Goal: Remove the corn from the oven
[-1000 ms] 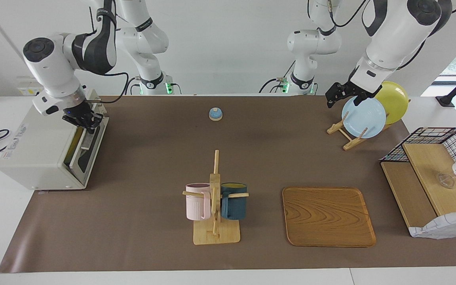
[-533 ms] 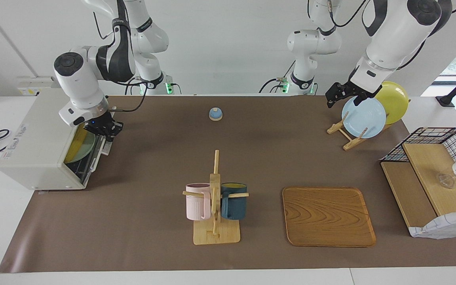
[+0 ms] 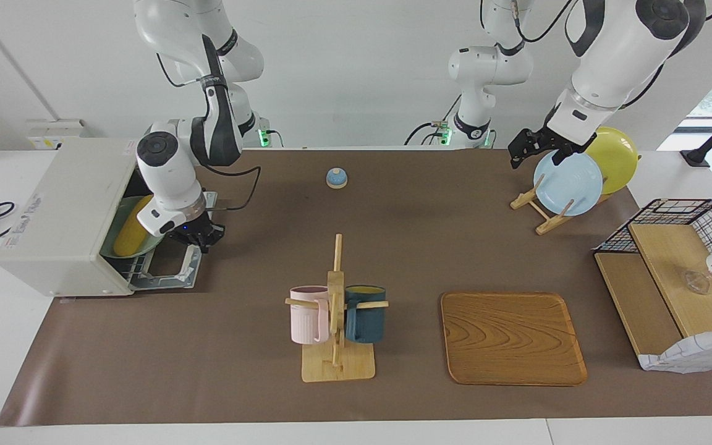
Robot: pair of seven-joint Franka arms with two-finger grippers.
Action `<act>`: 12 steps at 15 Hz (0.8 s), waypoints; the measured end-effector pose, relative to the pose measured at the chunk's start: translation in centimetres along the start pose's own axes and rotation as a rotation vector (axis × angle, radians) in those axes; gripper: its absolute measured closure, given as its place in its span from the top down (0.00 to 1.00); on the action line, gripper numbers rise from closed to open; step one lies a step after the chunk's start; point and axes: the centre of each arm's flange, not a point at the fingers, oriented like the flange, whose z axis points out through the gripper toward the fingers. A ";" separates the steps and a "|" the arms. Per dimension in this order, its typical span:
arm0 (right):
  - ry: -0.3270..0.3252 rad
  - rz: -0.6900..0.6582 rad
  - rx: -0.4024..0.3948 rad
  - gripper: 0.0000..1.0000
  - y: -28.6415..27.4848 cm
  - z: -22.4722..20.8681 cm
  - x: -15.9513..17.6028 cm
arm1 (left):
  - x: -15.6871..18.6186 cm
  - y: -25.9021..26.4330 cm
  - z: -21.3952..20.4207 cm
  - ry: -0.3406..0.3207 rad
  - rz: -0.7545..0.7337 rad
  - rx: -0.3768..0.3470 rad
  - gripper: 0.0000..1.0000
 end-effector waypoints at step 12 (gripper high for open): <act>-0.080 0.017 -0.017 0.35 -0.7 -2.9 0.3 | 0.0 0.0 0.0 0.000 0.000 0.000 1.00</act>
